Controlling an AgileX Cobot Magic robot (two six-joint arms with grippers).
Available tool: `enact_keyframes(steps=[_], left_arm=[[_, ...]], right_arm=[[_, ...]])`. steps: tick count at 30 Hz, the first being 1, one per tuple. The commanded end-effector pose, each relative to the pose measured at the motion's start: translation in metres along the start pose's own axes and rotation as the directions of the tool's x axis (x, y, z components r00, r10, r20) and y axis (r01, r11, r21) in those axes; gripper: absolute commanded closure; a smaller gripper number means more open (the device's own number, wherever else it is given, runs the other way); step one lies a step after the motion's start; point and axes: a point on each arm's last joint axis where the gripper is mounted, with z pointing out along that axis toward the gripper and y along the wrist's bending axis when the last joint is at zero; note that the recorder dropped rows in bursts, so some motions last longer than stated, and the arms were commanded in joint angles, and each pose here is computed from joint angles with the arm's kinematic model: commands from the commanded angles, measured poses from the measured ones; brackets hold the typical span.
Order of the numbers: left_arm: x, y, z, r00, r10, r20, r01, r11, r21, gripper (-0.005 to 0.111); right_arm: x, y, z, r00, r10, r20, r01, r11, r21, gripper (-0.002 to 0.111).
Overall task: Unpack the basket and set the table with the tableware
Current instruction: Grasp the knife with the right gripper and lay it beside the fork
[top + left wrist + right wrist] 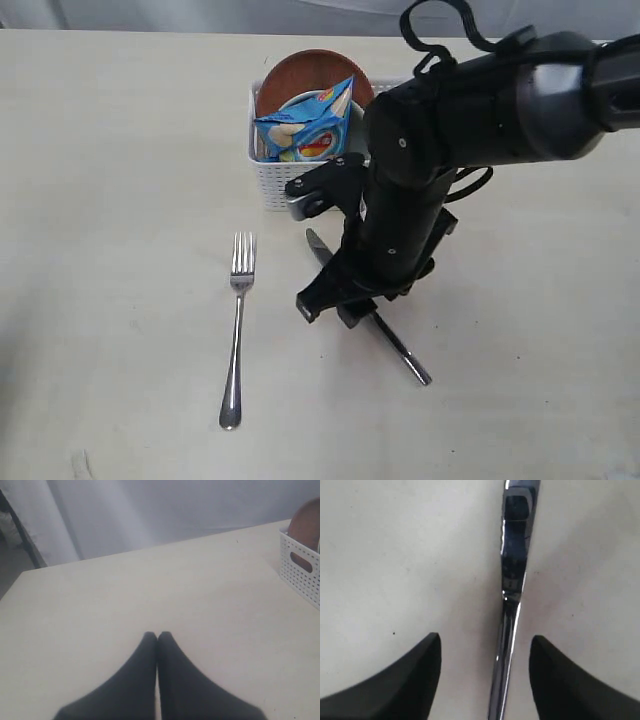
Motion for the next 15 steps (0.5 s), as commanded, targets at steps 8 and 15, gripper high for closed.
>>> enact_keyframes(steps=[8, 15], left_arm=[[0.000, 0.000, 0.000, 1.000, -0.002, 0.012, 0.001, 1.000, 0.005, 0.107], [0.000, 0.000, 0.000, 1.000, -0.002, 0.012, 0.001, 1.000, 0.005, 0.107]], right_arm=[[-0.003, -0.005, 0.031, 0.995, -0.092, -0.046, 0.093, 0.995, 0.024, 0.060], [-0.005, -0.006, 0.043, 0.992, -0.115, -0.045, 0.117, 0.993, 0.034, 0.098]])
